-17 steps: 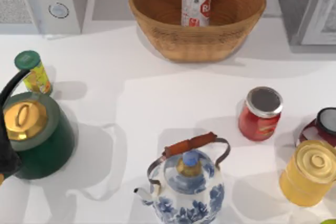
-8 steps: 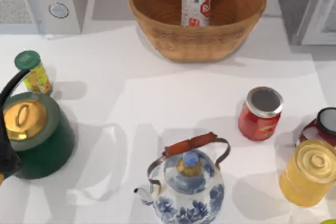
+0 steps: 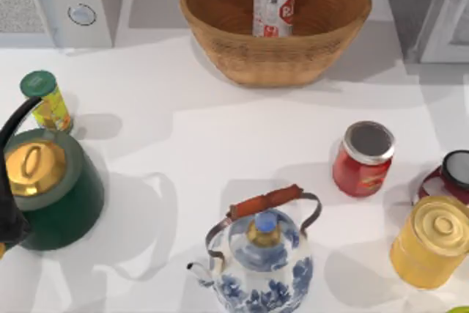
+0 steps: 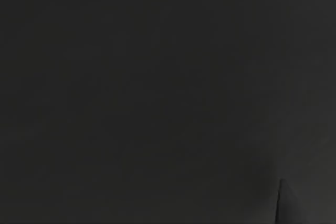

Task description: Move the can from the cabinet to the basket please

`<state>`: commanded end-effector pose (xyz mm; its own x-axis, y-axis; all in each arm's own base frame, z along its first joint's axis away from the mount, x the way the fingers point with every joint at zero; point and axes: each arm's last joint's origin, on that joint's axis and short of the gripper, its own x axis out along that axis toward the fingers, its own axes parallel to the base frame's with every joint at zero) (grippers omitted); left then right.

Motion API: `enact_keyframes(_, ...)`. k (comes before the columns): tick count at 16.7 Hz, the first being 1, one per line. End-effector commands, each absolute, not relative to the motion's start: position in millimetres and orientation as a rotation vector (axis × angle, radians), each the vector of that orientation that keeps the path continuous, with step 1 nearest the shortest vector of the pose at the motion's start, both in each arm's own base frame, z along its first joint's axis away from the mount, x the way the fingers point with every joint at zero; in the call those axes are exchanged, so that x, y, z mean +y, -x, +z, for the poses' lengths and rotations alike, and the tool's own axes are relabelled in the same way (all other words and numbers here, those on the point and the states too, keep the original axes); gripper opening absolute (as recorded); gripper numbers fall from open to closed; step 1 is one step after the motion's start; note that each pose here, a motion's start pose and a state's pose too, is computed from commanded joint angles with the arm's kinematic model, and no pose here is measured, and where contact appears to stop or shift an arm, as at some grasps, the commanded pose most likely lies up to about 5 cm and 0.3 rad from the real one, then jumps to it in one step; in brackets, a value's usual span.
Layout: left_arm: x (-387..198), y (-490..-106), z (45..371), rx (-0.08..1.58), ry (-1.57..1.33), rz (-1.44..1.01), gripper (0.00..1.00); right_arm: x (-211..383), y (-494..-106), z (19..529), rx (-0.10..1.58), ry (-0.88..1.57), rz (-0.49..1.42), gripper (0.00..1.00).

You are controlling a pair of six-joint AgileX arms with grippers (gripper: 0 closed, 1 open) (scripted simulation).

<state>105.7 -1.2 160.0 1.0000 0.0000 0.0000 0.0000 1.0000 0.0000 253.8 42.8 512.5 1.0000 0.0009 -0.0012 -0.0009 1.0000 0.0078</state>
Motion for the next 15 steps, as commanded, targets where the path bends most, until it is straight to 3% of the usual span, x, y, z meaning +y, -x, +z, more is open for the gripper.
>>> enact_keyframes(5, -1.2, -105.7, 160.0, 0.0, 0.0, 0.0, 1.0, 93.6, -229.8, 510.6, 0.001, -0.002, 0.001, 1.0)
enact_keyframes(11, -1.2, -105.7, 160.0, 0.0, 0.0, 0.0, 1.0, 88.3, -219.5, 516.4, -0.019, 0.001, -0.041, 1.0)
enact_keyframes(15, -1.2, -105.7, 160.0, 0.0, 0.0, 0.0, 1.0, 89.5, -239.2, 516.8, -0.017, 0.003, -0.041, 1.0)
